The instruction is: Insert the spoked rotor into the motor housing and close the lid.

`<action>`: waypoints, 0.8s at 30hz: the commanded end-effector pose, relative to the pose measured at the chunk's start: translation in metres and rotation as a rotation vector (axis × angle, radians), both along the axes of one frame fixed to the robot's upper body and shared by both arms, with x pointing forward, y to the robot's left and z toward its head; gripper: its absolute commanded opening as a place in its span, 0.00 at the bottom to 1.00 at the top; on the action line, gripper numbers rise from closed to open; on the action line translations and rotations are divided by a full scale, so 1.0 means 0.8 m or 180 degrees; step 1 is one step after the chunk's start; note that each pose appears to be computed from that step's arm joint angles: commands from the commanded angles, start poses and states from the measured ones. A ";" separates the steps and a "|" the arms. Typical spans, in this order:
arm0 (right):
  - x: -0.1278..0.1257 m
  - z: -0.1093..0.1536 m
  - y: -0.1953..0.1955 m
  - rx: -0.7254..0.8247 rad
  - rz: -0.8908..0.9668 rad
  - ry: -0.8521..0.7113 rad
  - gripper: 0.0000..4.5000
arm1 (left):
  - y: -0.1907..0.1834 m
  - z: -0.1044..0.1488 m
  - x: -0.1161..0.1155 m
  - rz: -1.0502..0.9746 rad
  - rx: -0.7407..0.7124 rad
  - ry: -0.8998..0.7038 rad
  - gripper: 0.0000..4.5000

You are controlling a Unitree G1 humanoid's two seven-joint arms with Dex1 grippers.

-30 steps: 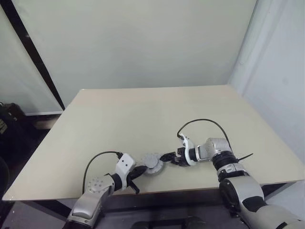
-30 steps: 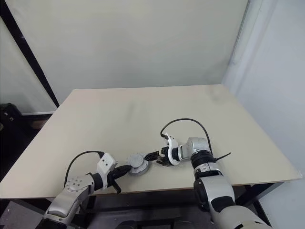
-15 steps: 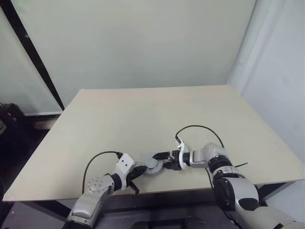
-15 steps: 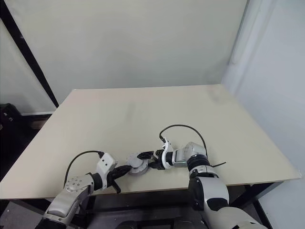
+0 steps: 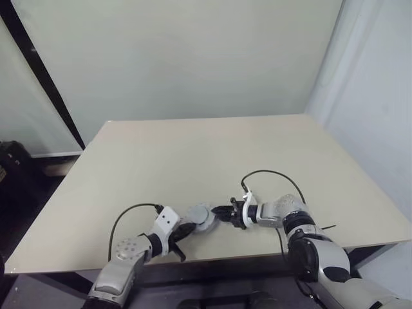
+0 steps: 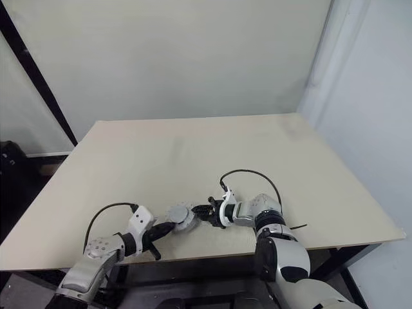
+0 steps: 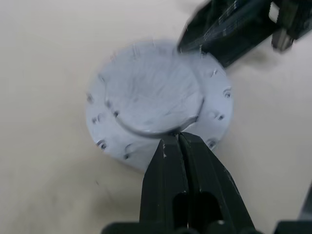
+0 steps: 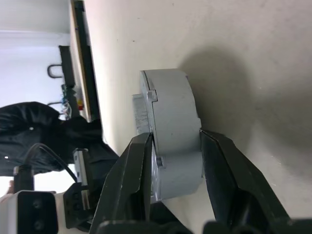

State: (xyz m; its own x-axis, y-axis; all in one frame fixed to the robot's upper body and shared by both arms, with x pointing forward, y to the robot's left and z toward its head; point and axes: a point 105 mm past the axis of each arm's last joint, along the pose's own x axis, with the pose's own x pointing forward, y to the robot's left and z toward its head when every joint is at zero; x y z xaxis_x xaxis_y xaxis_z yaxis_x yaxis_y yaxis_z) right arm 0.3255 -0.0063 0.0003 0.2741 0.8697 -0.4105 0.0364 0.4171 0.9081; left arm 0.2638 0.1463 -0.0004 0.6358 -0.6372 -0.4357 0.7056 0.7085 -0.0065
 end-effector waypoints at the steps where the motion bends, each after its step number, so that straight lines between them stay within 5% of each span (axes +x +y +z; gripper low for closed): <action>1: -0.002 0.007 0.011 0.0043 0.0090 -0.0006 0.27 | -0.007 -0.005 -0.001 -0.0001 -0.0047 0.0039 0.00; 13: -0.003 0.005 0.010 0.0012 0.0102 -0.0023 0.27 | -0.001 -0.005 0.003 0.0177 -0.0100 0.0085 0.00; 16: -0.005 0.003 0.011 0.0023 0.0112 -0.0011 0.27 | -0.001 0.000 0.004 0.0204 -0.0222 0.0132 0.13; 24: -0.005 0.006 0.011 0.0114 0.0068 0.0000 0.27 | 0.024 0.026 -0.001 0.0355 -0.0540 0.0212 0.75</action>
State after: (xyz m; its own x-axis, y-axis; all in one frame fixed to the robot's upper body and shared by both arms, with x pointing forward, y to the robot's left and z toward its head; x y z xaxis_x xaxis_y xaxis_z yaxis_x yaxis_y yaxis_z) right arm 0.3211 -0.0001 0.0008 0.2577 0.8819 -0.3947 0.0363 0.3994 0.9161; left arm 0.2601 0.1586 0.0041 0.6599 -0.6286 -0.4116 0.6201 0.7650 -0.1741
